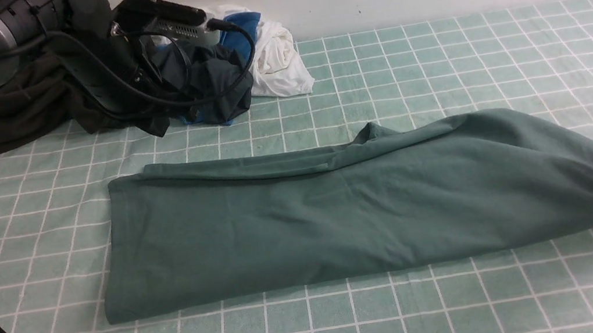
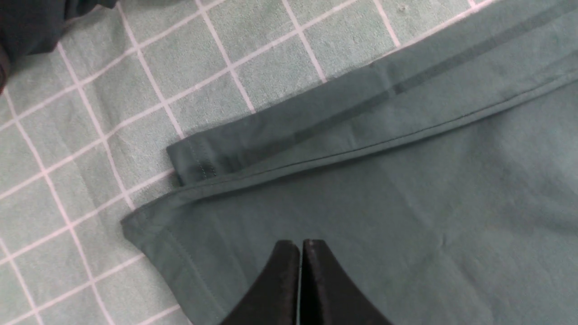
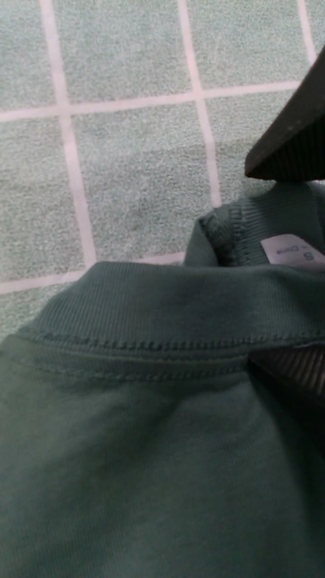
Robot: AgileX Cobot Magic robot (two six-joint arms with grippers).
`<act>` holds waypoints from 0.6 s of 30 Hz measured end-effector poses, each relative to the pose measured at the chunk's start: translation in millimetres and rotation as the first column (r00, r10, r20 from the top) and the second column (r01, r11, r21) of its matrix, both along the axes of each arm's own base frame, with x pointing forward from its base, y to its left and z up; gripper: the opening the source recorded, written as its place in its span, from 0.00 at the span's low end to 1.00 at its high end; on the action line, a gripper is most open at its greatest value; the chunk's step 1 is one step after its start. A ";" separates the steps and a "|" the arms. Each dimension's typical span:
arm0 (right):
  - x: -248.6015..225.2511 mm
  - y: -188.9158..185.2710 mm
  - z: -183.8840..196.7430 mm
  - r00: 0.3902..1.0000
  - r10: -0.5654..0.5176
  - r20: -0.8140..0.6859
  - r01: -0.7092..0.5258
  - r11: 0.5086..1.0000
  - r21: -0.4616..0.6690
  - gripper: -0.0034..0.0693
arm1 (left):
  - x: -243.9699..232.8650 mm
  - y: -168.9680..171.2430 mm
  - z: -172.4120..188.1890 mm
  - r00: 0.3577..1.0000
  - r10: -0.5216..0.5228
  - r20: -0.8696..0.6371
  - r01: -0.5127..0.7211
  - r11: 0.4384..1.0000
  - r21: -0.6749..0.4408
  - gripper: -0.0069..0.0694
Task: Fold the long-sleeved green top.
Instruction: Use the right arm to clamp the right edge of the fabric
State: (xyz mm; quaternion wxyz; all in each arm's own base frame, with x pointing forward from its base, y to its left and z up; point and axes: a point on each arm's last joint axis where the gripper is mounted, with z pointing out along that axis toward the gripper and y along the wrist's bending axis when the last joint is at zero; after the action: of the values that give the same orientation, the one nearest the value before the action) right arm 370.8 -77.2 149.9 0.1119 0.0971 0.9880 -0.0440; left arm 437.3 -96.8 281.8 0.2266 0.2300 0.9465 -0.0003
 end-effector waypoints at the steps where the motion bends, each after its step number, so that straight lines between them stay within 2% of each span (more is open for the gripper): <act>1: 0.1 0.1 0.2 1.000 -0.001 0.001 0.001 1.000 0.001 0.68 | -0.2 0.0 -0.1 1.000 0.000 -0.003 0.000 1.000 0.001 0.09; 3: 1.2 1.0 -0.1 1.000 0.019 -0.002 -0.019 1.000 0.006 0.62 | -1.0 0.2 -0.9 1.000 -0.005 -0.014 0.005 1.000 0.005 0.09; 5: 1.4 2.4 -0.5 0.999 0.037 -0.002 -0.037 0.999 0.015 0.51 | -1.0 0.2 -0.9 1.000 -0.013 -0.013 0.013 1.000 0.009 0.09; 6: 1.4 2.4 -0.5 0.999 0.039 -0.002 -0.039 0.999 0.014 0.50 | -1.0 0.2 -0.9 1.000 -0.013 -0.013 0.013 1.000 0.009 0.09; 9: 1.9 4.2 -0.3 0.996 0.087 -0.006 -0.087 0.996 0.005 0.18 | -1.9 0.4 -0.7 0.999 -0.034 -0.018 0.034 0.999 0.020 0.09; 11: 1.1 2.5 2.1 0.995 0.096 -0.010 -0.096 0.995 -0.017 0.12 | -4.4 1.1 2.0 0.999 -0.037 -0.027 0.038 0.999 0.025 0.09; 15: -5.8 -8.4 9.7 0.995 0.089 -0.045 -0.093 0.990 -0.103 0.11 | -11.1 5.1 15.1 0.999 -0.040 -0.008 0.040 0.998 0.051 0.09; 18: -20.0 -24.0 51.5 0.999 0.045 0.006 -0.042 0.972 -0.233 0.11 | -24.5 12.4 45.7 0.998 -0.041 0.053 0.036 0.995 0.097 0.09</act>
State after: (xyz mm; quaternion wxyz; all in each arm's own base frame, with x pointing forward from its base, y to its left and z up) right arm 350.8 -101.1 201.4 0.1287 0.0618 0.9773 -0.1565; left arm 412.8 -84.4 327.5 0.2411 0.2588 0.9342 0.0469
